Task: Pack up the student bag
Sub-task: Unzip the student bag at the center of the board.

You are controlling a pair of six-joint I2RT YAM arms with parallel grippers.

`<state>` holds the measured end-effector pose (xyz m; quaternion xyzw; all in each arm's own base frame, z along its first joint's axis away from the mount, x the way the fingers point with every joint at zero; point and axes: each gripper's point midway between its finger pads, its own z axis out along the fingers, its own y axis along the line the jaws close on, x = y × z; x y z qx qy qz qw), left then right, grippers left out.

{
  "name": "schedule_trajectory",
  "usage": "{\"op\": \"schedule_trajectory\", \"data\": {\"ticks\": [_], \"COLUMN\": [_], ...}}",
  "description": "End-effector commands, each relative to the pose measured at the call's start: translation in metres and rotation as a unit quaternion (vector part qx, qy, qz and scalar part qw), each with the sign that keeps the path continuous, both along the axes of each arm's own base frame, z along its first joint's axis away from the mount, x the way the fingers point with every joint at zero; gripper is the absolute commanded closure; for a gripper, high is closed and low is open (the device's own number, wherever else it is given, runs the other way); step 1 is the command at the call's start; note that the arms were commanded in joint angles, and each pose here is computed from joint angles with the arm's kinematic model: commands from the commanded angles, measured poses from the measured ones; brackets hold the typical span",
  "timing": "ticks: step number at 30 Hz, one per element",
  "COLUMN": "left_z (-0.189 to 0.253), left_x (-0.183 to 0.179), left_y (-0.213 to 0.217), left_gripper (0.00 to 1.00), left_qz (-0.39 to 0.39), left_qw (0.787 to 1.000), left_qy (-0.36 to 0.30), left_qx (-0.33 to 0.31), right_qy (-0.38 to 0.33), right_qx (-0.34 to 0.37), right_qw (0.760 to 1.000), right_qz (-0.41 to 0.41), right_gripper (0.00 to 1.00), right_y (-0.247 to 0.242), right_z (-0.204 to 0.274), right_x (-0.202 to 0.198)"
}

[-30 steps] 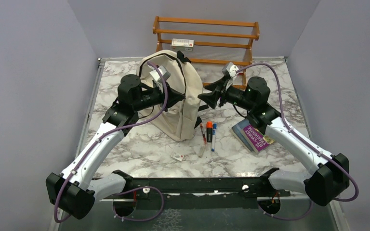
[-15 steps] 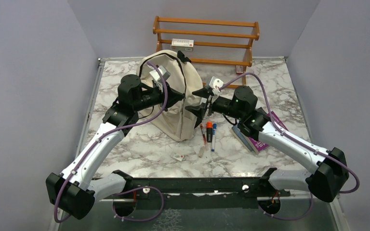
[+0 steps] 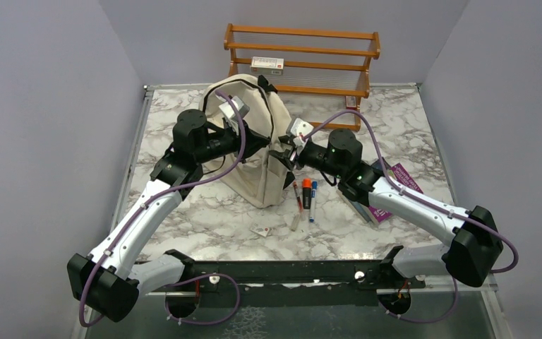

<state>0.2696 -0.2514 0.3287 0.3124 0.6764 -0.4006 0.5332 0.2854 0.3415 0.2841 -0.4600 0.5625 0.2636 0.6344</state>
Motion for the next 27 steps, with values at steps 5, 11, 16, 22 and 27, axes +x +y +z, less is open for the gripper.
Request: {"op": "schedule_trajectory", "data": {"ticks": [5, 11, 16, 22, 27], "left_z": [0.022, 0.045, 0.059, 0.060, 0.053], "left_x": [0.009, 0.015, 0.022, 0.017, 0.016], "left_y": [0.011, 0.012, 0.013, 0.007, 0.007], "left_gripper": [1.00, 1.00, 1.00, 1.00, 1.00], "left_qz": [0.051, 0.071, 0.082, 0.060, 0.059], "left_qw": [0.998, 0.996, 0.994, 0.996, 0.996], "left_qy": [-0.029, -0.036, -0.048, -0.049, -0.042], "left_qx": [-0.012, -0.038, -0.046, -0.047, -0.047], "right_qy": [-0.047, -0.049, -0.054, -0.047, -0.028], "right_qx": [0.015, 0.003, 0.002, 0.022, 0.050], "right_qw": [0.999, 0.999, 0.998, 0.999, 0.998], "right_qz": [-0.008, 0.020, 0.028, 0.004, -0.002], "right_gripper": [0.84, 0.93, 0.72, 0.52, 0.49], "right_y": [-0.002, 0.002, 0.001, -0.007, -0.015], "right_z": [0.018, 0.011, 0.012, 0.021, 0.032], "right_x": [0.002, -0.006, -0.009, -0.009, -0.018]}}
